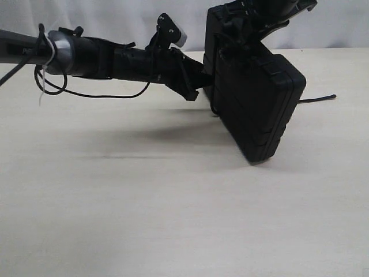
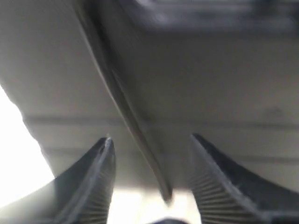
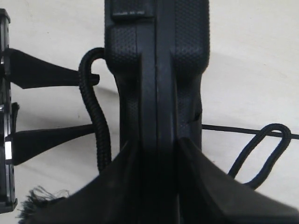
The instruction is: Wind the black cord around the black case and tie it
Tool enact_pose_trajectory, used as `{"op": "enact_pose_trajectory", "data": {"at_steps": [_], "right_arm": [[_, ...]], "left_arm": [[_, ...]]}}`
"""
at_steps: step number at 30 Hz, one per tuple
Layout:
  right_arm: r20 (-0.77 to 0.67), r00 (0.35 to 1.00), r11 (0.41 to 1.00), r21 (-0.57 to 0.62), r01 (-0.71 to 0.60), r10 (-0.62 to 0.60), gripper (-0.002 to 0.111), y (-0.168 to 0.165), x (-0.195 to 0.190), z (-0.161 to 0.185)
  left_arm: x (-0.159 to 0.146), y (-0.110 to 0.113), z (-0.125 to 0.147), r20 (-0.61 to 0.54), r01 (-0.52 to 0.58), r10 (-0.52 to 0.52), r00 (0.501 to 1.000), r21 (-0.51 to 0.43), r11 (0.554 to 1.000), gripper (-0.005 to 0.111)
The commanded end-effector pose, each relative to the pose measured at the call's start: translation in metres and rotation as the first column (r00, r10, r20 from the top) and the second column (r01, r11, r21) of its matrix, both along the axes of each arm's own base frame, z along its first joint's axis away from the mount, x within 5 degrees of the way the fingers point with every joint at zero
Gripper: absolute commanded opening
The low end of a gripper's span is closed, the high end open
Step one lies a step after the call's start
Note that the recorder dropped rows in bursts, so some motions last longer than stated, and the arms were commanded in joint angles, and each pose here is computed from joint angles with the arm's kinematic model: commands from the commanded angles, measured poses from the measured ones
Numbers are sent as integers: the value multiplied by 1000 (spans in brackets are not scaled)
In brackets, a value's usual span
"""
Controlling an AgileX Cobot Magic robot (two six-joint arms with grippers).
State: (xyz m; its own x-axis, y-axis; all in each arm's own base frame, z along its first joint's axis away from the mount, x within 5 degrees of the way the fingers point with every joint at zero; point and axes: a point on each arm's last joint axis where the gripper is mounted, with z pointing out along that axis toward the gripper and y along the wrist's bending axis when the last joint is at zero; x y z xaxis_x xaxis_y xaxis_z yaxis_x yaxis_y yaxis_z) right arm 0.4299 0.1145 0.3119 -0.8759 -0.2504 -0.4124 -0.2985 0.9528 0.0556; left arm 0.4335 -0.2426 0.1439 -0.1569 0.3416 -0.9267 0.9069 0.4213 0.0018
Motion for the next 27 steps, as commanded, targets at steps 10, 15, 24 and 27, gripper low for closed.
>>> {"op": "enact_pose_trajectory", "data": {"at_steps": [10,15,24,27], "right_arm": [[-40,999,1000,-2,-9,9,4,1,-2,-6],[-40,999,1000,-2,-9,9,4,1,-2,-6],[-40,999,1000,-2,-9,9,4,1,-2,-6],[-40,999,1000,-2,-9,9,4,1,-2,-6]], "left_arm": [[-8,-30,-5,79,233,-233,969,10,972,0],[-4,-20,-1,72,219,-223,972,54,974,19],[-27,19,84,0,439,-444,896,-144,887,14],[-36,-12,80,19,427,-427,904,-82,900,0]]}}
